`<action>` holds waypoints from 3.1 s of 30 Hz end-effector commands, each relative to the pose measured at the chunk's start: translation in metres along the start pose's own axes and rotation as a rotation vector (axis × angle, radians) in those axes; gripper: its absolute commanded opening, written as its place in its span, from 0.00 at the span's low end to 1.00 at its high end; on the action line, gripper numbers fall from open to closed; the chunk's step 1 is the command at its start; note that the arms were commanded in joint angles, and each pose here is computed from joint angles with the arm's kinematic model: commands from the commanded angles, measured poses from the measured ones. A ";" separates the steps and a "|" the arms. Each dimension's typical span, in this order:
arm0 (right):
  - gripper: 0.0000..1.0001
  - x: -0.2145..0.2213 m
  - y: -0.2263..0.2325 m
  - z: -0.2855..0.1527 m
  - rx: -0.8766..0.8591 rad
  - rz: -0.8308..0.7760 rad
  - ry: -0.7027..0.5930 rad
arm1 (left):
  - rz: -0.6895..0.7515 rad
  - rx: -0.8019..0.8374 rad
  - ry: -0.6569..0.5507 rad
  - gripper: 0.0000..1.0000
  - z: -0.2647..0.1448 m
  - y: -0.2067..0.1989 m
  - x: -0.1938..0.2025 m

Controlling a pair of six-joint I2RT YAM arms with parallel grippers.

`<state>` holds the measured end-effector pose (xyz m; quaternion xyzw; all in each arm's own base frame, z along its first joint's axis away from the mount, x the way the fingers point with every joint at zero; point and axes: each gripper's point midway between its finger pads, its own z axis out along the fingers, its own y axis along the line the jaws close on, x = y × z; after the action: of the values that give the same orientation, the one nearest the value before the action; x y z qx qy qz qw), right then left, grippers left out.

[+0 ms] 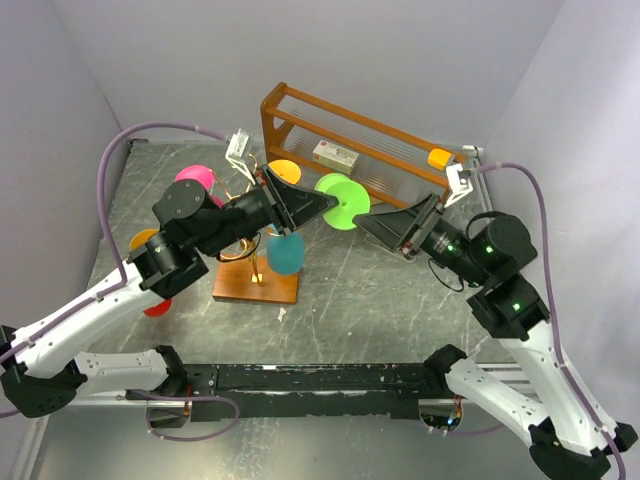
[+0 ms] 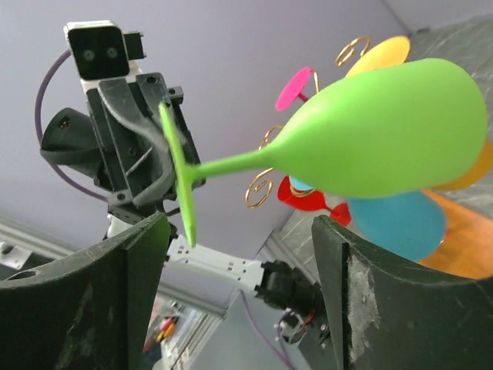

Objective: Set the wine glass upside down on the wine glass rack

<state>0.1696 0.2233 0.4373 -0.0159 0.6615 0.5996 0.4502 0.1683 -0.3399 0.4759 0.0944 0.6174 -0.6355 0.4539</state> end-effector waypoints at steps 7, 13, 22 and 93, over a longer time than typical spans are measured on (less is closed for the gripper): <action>0.79 -0.034 0.003 -0.039 0.109 -0.118 -0.203 | 0.013 0.097 -0.100 0.07 0.018 0.004 -0.085; 0.79 -0.035 0.009 -0.052 0.085 -0.132 -0.235 | 0.082 0.019 -0.203 0.07 0.018 0.034 -0.141; 0.77 -0.033 0.008 -0.056 0.047 -0.092 -0.274 | 0.028 -0.153 -0.348 0.07 -0.017 0.109 -0.196; 0.74 0.010 -0.089 -0.029 0.309 -0.018 -0.151 | -0.359 -0.488 -0.391 0.07 -0.122 0.212 -0.144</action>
<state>0.1980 0.1815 0.3608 0.0896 0.7092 0.4878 0.5011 0.3572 -0.1268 0.3871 -0.2711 0.6669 -0.5249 0.4542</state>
